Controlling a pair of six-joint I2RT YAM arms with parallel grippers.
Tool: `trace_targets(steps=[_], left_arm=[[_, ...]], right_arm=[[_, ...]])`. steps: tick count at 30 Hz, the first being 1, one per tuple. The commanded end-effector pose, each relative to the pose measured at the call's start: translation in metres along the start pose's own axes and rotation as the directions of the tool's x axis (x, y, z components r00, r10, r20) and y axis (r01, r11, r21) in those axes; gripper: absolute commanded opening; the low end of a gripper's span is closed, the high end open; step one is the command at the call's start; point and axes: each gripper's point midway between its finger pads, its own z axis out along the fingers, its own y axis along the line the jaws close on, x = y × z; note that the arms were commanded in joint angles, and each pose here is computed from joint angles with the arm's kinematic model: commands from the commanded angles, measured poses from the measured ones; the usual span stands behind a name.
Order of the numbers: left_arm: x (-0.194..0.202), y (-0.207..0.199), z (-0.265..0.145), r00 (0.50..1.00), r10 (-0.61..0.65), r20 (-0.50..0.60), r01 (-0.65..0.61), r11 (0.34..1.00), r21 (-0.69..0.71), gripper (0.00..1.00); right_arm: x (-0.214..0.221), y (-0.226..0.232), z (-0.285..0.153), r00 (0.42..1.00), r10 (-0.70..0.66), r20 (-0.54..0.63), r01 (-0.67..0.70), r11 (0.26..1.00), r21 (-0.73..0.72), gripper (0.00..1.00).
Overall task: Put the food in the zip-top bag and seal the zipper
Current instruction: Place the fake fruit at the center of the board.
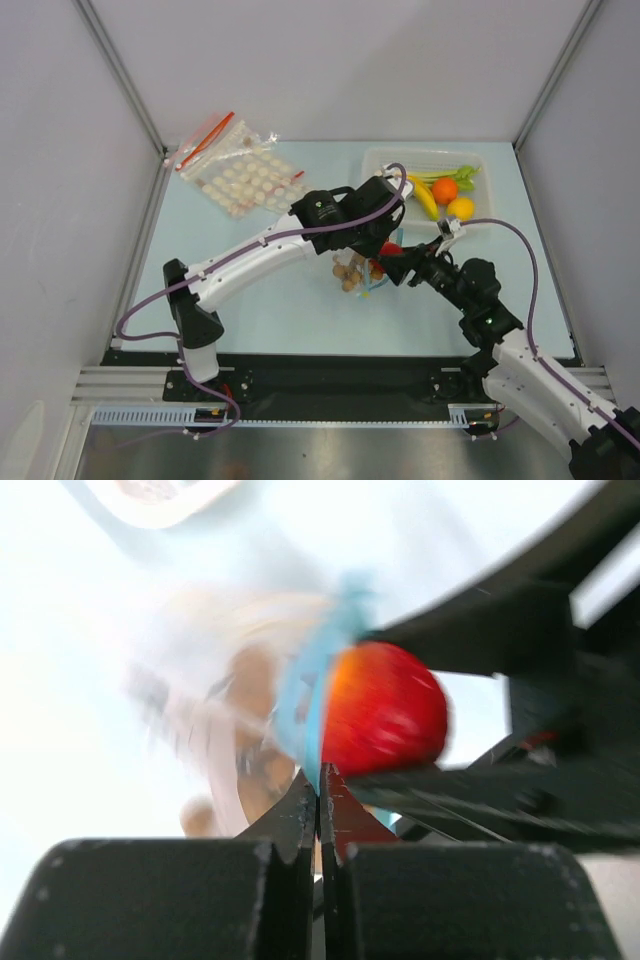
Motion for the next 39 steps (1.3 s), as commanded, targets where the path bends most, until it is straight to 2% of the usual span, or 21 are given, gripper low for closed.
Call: trace_targets(steps=[1, 5, 10, 14, 20, 28, 35, 39], left_arm=[[-0.022, 0.015, -0.021, 0.997, 0.02, 0.077, -0.016, 0.998, -0.057, 0.0], [-0.03, -0.004, -0.035, 0.99, 0.017, 0.138, -0.028, 0.996, 0.079, 0.0], [-0.039, -0.013, -0.039, 0.983, 0.005, 0.181, -0.029, 0.991, 0.131, 0.0], [-0.035, -0.023, -0.038, 0.986, 0.02, 0.165, -0.051, 0.981, 0.188, 0.0], [-0.021, -0.021, -0.036, 0.992, 0.039, 0.117, -0.06, 0.982, 0.181, 0.0], [-0.008, -0.032, -0.027, 0.995, 0.065, 0.078, -0.081, 0.972, 0.22, 0.0], [0.001, -0.046, -0.039, 0.991, 0.111, 0.078, -0.127, 0.961, 0.247, 0.0], [0.007, -0.057, -0.047, 0.987, 0.143, 0.079, -0.159, 0.951, 0.265, 0.0]], right_arm=[[-0.025, 0.02, -0.014, 0.993, -0.03, 0.114, 0.036, 0.998, -0.057, 0.04], [-0.036, 0.023, -0.024, 0.983, -0.057, 0.172, 0.067, 0.996, -0.054, 0.06], [-0.032, 0.026, -0.018, 0.989, -0.055, 0.137, 0.065, 0.995, -0.071, 0.09], [-0.031, 0.026, -0.012, 0.99, -0.064, 0.125, 0.073, 0.995, -0.063, 0.08], [-0.042, 0.007, -0.015, 0.974, -0.053, 0.22, 0.043, 0.998, 0.051, 0.05], [-0.049, 0.009, -0.018, 0.954, -0.029, 0.299, 0.015, 0.999, 0.048, 0.05], [-0.062, -0.008, -0.035, 0.898, -0.015, 0.441, -0.036, 0.994, 0.106, 0.06], [-0.06, -0.015, -0.033, 0.899, -0.029, 0.436, -0.037, 0.989, 0.141, 0.06]])
